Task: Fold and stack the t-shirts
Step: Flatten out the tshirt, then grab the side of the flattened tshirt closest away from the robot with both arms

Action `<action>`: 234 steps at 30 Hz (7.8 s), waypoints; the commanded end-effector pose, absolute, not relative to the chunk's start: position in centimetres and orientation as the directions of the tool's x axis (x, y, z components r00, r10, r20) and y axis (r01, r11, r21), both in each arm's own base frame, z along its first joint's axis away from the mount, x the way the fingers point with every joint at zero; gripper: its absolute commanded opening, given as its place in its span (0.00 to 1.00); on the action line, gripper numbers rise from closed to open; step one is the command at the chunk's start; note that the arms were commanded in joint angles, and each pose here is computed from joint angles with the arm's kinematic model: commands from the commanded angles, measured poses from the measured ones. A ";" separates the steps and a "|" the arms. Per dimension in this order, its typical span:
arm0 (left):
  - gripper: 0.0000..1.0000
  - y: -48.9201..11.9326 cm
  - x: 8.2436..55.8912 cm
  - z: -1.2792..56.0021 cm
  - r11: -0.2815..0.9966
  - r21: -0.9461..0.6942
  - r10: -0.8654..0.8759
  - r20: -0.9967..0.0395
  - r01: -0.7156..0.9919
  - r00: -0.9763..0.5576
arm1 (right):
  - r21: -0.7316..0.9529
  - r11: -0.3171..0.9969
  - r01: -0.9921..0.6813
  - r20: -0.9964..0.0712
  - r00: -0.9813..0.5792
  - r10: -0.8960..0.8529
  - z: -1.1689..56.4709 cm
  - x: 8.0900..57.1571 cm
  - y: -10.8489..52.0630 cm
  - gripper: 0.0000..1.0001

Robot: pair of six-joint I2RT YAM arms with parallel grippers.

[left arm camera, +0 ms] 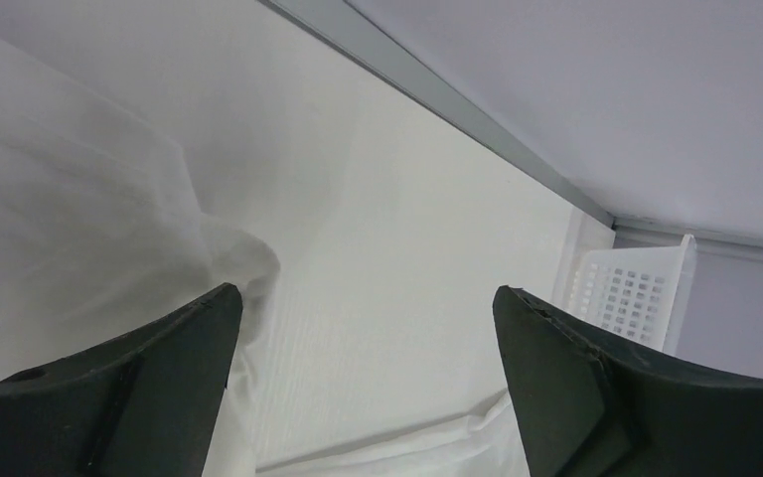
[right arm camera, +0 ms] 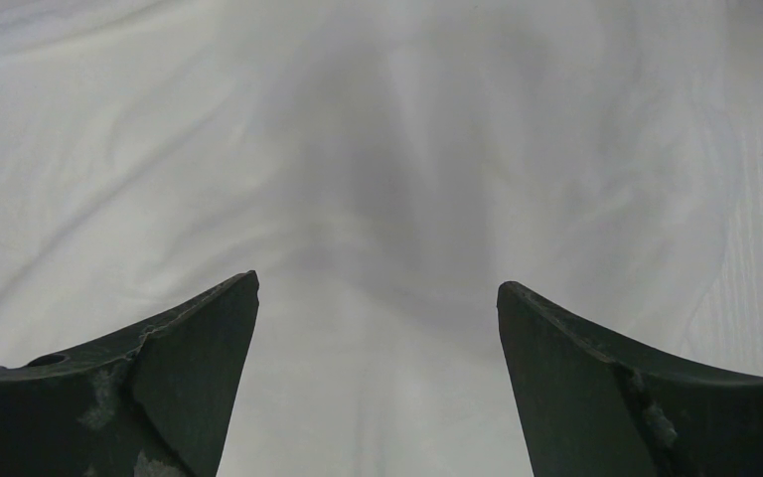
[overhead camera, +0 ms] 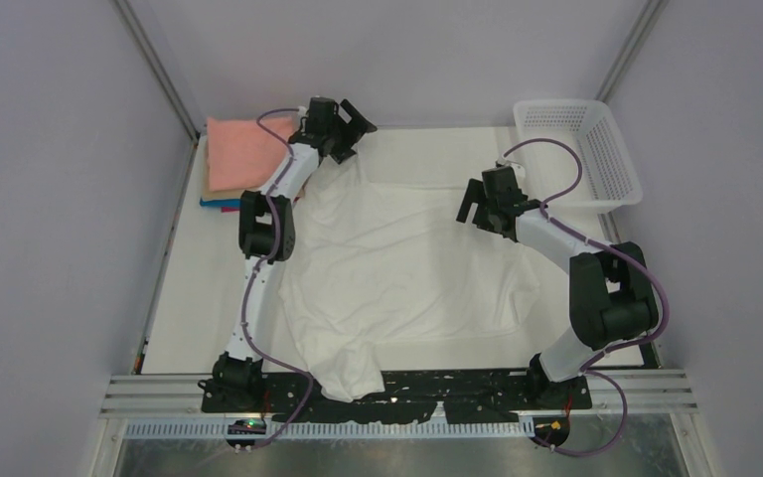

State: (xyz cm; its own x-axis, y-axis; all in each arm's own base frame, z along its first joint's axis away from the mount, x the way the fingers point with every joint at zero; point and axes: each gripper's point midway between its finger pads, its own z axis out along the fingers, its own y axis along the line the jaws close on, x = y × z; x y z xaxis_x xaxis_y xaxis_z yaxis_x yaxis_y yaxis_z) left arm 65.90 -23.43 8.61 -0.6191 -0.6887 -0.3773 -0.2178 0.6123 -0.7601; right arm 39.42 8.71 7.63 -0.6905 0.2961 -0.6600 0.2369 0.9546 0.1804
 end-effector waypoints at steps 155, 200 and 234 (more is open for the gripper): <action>0.00 -20.8 2.4 6.6 0.574 0.111 0.780 -0.375 0.811 -0.501 | 0.331 0.816 0.473 -0.649 -0.514 0.561 9.7 25.2 -1.1 0.95; 0.00 -20.9 11.7 10.4 0.822 -0.218 0.242 -0.703 0.526 -0.669 | 0.316 0.400 0.861 -0.308 -0.305 0.901 1.3 14.8 -1.7 0.96; 0.00 -18.8 15.6 13.7 0.876 -0.318 -0.030 -0.787 0.363 -0.616 | 0.404 0.521 0.752 -0.376 -0.383 0.844 4.8 18.0 -1.6 0.06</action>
State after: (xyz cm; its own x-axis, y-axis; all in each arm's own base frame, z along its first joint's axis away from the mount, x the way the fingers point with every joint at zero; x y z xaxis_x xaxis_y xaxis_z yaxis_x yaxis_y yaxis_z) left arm 13.42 -18.80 11.91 -0.6626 0.0932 -0.7432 0.4298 0.8599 -0.2753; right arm 15.88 -1.78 2.62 -0.3540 0.8646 -0.3565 0.8069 0.4751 0.3510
